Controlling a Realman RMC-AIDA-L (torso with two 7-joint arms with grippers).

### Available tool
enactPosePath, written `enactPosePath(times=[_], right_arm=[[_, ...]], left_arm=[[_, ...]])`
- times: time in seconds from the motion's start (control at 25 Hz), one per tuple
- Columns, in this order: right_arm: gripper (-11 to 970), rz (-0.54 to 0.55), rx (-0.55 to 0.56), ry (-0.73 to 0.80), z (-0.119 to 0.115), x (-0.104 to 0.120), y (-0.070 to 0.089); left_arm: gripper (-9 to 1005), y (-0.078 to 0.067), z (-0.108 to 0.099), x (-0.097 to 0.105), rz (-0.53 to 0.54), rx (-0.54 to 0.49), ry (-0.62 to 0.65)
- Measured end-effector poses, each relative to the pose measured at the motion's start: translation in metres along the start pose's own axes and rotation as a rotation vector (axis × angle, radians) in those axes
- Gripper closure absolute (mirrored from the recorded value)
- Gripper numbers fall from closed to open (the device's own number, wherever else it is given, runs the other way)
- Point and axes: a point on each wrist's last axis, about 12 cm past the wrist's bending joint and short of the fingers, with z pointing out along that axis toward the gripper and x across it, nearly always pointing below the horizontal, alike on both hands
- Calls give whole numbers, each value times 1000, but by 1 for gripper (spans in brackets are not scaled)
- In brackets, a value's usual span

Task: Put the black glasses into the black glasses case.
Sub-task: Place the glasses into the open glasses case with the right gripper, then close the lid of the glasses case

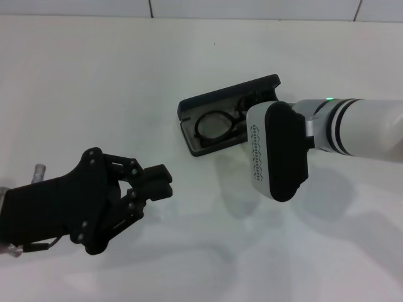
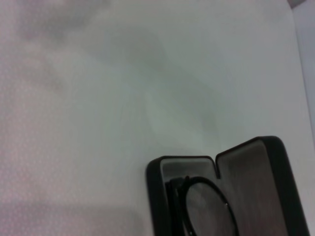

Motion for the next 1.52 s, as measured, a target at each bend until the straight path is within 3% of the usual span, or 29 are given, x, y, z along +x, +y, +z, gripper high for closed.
enactPosePath(times=[0.28, 0.48, 0.8, 1.04, 1.24, 1.52], right_arm=[[675, 131, 13, -21, -11, -1, -3], [681, 254, -46, -59, -24, -6, -12], [689, 473, -178, -73, -51, -13, -42], [696, 595, -261, -91, -67, -5, -60], [713, 666, -243, -128, -79, 7, -61], [791, 759, -88, -299, -127, 39, -61]], left_arm=[[883, 0, 0, 0, -2, 0, -1], [883, 1, 1, 0, 0, 3, -1], [883, 3, 4, -1, 2, 14, -4], [883, 1, 3, -1, 3, 13, -9], [883, 2, 2, 1, 2, -21, -10], [882, 19, 5, 10, -60, -146, 62]])
